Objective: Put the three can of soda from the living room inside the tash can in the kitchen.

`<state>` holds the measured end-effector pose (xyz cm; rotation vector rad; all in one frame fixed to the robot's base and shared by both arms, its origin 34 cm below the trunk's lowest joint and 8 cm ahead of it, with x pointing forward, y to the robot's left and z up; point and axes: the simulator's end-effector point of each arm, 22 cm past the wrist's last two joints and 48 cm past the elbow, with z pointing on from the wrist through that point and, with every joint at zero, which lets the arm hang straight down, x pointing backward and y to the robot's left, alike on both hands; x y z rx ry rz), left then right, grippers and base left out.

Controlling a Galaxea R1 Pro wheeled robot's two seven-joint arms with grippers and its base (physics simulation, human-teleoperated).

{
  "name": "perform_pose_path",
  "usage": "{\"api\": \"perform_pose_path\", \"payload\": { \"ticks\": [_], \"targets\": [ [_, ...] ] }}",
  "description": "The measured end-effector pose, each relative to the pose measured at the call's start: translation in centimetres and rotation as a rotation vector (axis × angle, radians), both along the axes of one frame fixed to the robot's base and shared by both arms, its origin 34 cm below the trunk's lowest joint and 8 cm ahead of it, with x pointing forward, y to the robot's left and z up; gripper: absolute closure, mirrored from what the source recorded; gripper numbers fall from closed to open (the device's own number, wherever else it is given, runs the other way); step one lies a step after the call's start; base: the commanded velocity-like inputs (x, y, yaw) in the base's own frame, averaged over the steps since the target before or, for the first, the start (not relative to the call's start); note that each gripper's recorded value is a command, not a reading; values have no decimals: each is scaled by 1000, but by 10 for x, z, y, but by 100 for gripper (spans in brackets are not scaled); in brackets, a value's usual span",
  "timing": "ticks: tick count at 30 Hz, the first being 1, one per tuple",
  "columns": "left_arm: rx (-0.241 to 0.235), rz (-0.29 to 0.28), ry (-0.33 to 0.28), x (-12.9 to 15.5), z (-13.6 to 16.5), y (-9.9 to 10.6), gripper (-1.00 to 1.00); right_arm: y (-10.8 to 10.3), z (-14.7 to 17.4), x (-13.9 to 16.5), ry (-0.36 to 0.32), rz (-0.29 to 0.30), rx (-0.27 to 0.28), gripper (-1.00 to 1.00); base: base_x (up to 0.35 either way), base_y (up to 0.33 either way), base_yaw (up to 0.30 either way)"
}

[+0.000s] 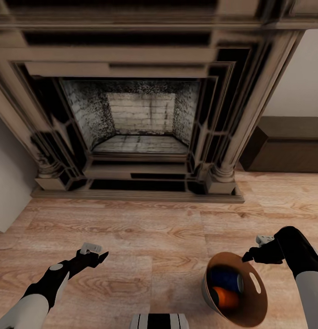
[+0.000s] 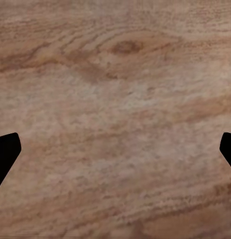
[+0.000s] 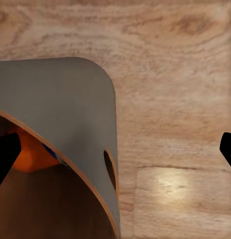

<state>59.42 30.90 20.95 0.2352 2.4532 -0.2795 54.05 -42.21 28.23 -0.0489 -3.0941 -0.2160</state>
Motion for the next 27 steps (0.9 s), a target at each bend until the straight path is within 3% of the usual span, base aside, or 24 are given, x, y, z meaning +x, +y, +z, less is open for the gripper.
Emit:
{"api": "perform_pose_path", "payload": {
  "ticks": [27],
  "targets": [
    [14,24,-82,21,51,3,-100,4,44,5,-93,-5,11,-100,0,0,0]
  ]
}}
